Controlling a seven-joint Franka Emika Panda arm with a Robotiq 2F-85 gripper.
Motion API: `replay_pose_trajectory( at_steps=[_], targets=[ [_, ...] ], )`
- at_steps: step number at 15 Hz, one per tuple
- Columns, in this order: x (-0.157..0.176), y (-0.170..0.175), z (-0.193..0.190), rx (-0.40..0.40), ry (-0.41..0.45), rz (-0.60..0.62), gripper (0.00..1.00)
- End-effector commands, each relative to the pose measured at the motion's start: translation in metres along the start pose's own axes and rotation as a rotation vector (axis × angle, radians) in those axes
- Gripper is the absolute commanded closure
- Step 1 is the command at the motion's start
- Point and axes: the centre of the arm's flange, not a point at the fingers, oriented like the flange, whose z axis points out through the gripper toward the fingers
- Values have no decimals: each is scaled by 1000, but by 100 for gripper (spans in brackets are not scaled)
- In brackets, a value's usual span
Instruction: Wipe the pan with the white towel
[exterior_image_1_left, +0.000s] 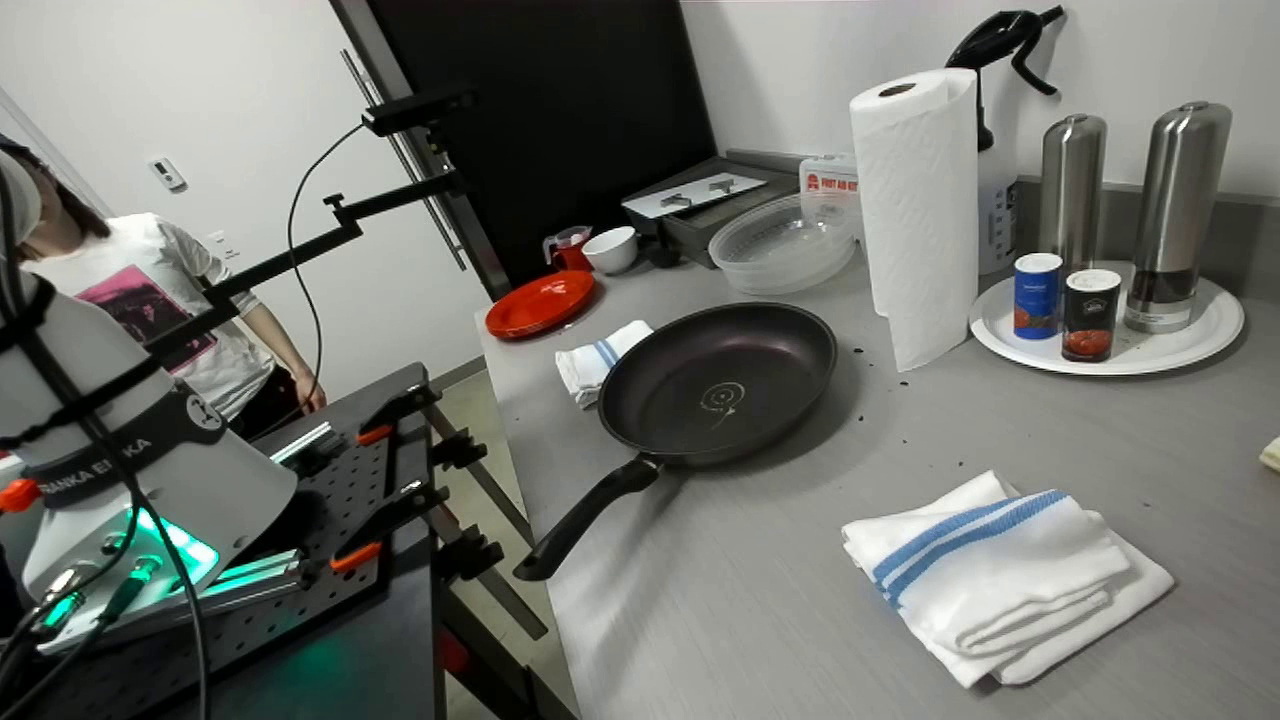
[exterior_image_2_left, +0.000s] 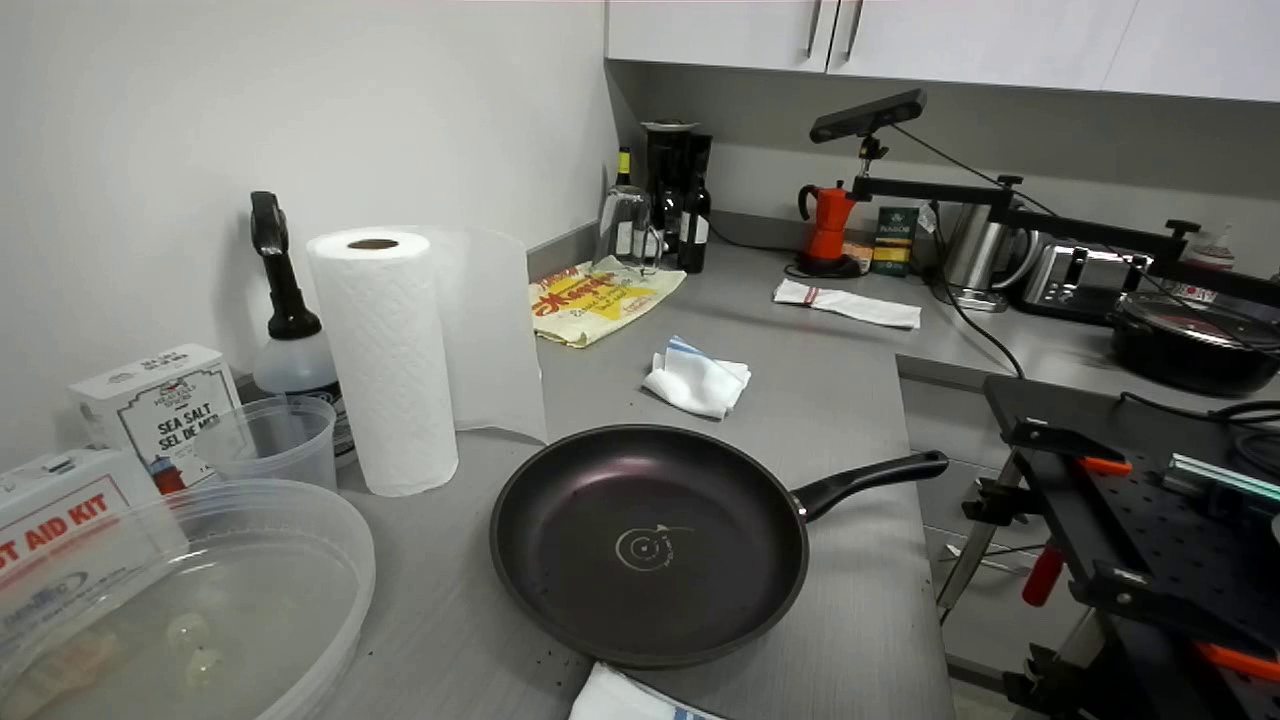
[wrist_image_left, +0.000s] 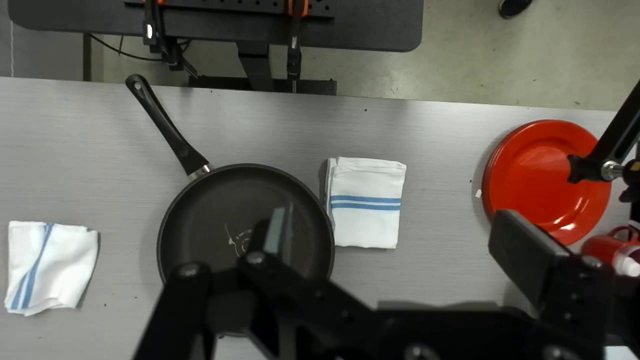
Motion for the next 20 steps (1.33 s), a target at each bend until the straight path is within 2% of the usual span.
replay_pose_trajectory(
  at_steps=[1,12,16,20],
  targets=[
    [14,21,27,8,8,114,0],
    [67,120,130,70,24,527,0],
    [86,170,152,68,18,612,0],
    [108,215,172,46,35,628,0]
  ],
)
